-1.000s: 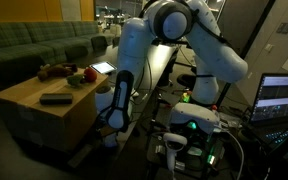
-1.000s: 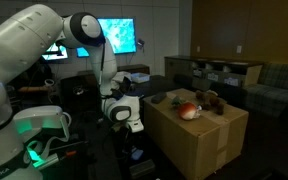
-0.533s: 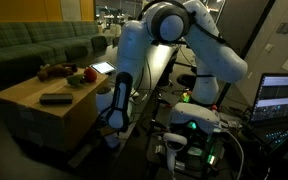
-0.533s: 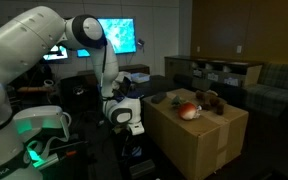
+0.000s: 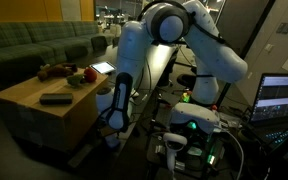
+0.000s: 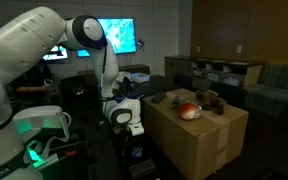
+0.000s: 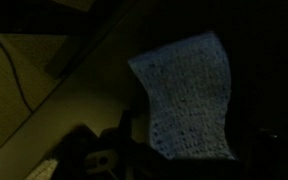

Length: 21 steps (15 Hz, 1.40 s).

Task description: Place the plastic and the towel from the box onto the table. Move the brown and red toys onto the box. Transfer the black object on the right of the box to the table. Put the blue object from the table onto the box. Pick up the black object from the box and position it on the table. Lastly, take the black object from the left side of the table and place it on the box.

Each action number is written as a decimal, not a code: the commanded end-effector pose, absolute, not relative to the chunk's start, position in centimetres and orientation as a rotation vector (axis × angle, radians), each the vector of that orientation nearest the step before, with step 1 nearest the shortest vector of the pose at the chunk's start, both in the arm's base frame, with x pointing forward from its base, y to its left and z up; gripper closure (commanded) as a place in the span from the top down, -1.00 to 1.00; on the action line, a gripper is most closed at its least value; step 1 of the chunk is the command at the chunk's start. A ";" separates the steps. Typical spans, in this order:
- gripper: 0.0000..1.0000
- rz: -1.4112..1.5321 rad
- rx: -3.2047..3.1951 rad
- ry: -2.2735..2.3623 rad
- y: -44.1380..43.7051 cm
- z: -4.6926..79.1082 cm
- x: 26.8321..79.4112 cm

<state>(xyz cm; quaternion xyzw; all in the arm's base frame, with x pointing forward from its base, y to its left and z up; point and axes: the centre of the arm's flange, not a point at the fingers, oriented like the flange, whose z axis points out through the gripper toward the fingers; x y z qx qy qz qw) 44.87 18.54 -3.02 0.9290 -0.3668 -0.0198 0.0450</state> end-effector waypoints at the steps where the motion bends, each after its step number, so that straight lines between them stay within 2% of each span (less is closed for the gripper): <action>1: 0.34 -0.053 2.855 -1.094 18.8 -3.2 45.1; 4: -0.15 -0.053 2.870 -1.073 19.0 -2.6 45.3; 5: -0.23 -0.052 2.870 -1.064 18.9 -2.4 45.3; 10: -0.40 -0.053 2.888 -0.999 18.7 -1.4 45.5; 21: -0.57 -0.049 2.980 -0.804 16.9 2.9 45.7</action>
